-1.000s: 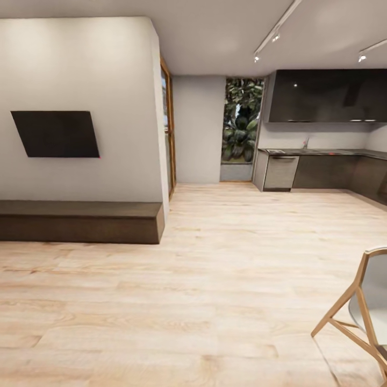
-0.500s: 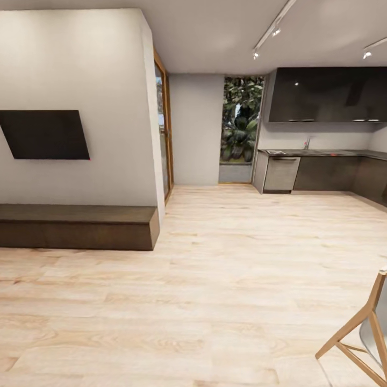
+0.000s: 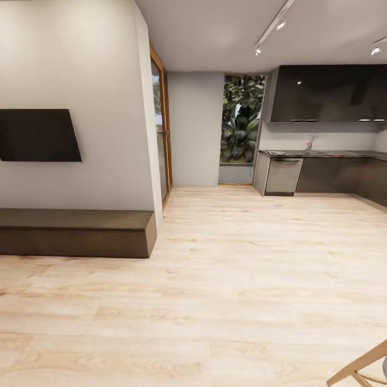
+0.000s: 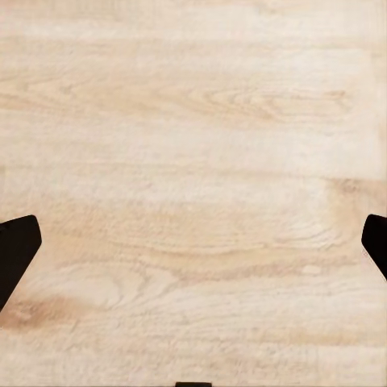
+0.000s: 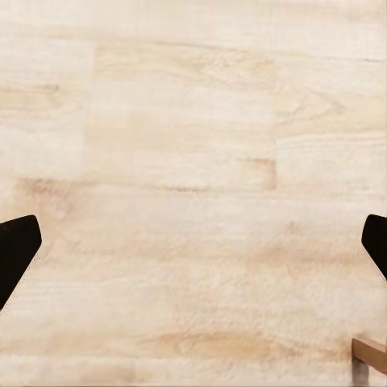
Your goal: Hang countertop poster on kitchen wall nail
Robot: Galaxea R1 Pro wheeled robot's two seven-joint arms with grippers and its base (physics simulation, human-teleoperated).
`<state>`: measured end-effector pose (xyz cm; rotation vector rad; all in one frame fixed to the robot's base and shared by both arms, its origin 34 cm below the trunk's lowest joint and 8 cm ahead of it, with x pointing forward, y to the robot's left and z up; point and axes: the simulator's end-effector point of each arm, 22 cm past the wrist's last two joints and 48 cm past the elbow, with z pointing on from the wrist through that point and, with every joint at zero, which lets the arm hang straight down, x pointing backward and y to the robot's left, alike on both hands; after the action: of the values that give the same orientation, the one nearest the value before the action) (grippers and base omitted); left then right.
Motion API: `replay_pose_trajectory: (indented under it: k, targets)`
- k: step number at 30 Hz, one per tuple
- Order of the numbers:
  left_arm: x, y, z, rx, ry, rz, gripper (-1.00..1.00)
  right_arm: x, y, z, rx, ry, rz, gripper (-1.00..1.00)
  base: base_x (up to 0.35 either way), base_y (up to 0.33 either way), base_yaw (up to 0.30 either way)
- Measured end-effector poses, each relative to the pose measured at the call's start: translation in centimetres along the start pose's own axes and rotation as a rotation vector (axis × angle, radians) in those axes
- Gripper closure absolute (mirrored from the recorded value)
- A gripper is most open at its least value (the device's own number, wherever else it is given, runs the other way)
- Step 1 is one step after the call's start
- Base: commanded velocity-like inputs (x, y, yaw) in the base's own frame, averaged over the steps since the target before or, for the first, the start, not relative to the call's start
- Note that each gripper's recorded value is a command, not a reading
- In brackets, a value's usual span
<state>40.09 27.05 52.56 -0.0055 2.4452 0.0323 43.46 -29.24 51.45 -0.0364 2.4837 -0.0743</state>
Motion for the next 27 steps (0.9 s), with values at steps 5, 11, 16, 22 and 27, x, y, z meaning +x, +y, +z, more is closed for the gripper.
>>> replay_pose_trajectory:
  k: [5,11,16,22,27]
  targets:
    - [0.01,0.0,0.0,0.0,0.0,0.0,-1.0,0.0,0.0,0.0,0.0,0.0,0.0,-1.0,0.336,-0.001,0.0]
    - [0.0,0.02,0.0,0.0,0.0,0.0,-1.0,0.0,-0.01,0.0,0.0,0.0,0.0,-1.0,0.337,0.0,0.0]
    - [0.0,0.03,0.0,0.0,0.0,0.0,-1.0,0.0,-0.01,0.0,0.0,0.0,0.0,-1.0,0.337,0.0,0.0]
    - [0.0,0.02,0.0,0.0,0.0,0.0,-1.0,0.0,0.0,0.0,0.0,0.0,0.0,-1.0,0.337,0.0,0.0]
    - [0.0,0.04,0.0,0.0,0.0,0.0,-1.0,0.0,0.0,0.0,0.0,0.0,0.0,-1.0,0.338,0.0,0.0]
